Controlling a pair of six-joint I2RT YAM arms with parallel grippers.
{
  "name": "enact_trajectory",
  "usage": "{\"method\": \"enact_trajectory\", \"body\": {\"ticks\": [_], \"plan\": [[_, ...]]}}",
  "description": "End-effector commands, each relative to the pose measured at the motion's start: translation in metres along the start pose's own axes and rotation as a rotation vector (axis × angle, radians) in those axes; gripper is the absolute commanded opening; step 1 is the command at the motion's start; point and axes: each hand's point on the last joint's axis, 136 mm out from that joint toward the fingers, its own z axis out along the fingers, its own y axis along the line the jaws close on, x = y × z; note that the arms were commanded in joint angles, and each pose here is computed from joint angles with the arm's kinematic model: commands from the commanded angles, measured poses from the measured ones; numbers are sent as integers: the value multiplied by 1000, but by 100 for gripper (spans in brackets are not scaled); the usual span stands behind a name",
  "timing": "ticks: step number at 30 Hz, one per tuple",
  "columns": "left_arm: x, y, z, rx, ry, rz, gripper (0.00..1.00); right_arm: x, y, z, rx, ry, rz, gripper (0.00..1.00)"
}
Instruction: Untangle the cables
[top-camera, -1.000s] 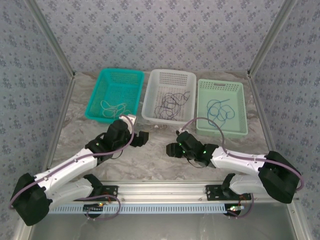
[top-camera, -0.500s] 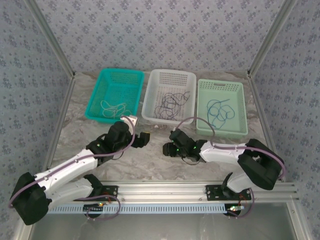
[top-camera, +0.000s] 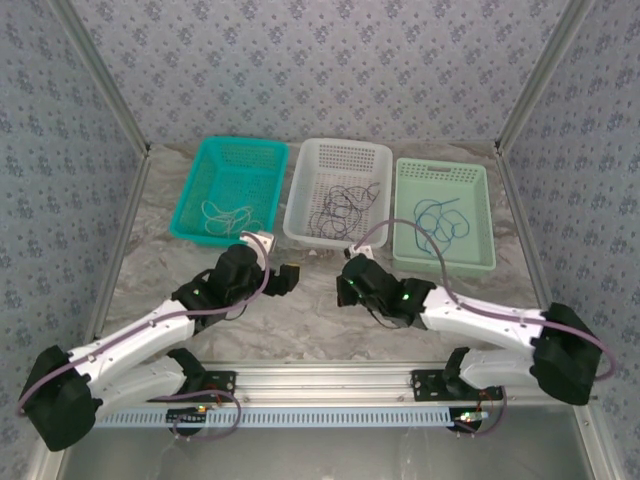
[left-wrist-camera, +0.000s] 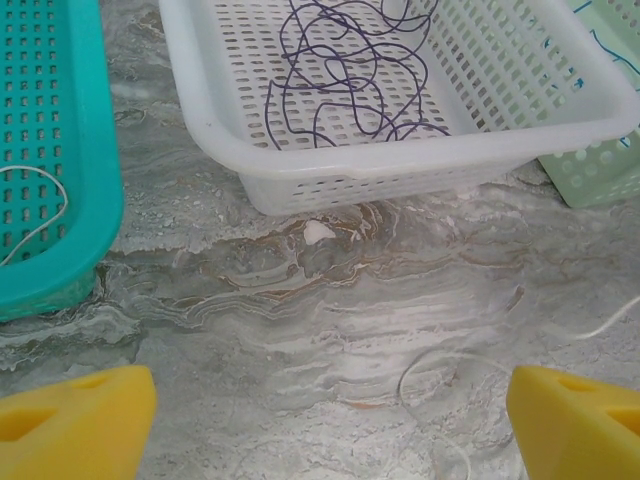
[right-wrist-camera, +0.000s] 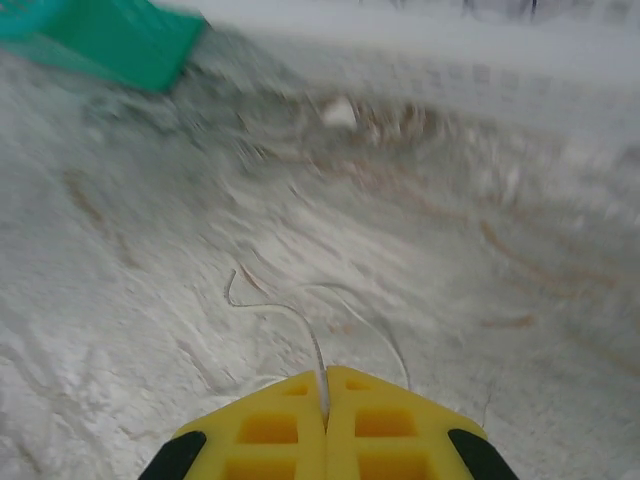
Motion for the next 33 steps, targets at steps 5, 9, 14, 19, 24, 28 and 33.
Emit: {"method": "enact_trajectory", "body": {"ticks": [5, 9, 14, 19, 24, 28, 33], "plan": [[7, -27, 12, 111, 22, 21, 89, -33, -14, -45, 54, -127, -112, 0], [11, -43, 16, 169, 42, 58, 89, -46, -4, -65, -21, -181, -118, 0], [6, -68, 18, 286, 1, 57, 87, -59, -2, -84, -50, -227, -119, 0], [7, -83, 19, 342, -3, 81, 84, -69, -1, -96, -96, -273, -84, 0], [21, -67, 35, 247, 52, 74, 81, -83, 0, -113, -134, -326, -48, 0], [38, -60, 49, 192, 137, 62, 78, -94, -2, -129, -148, -372, -33, 0], [47, -67, 54, 210, 160, 70, 73, -105, -2, -146, -154, -403, -32, 0]]}}
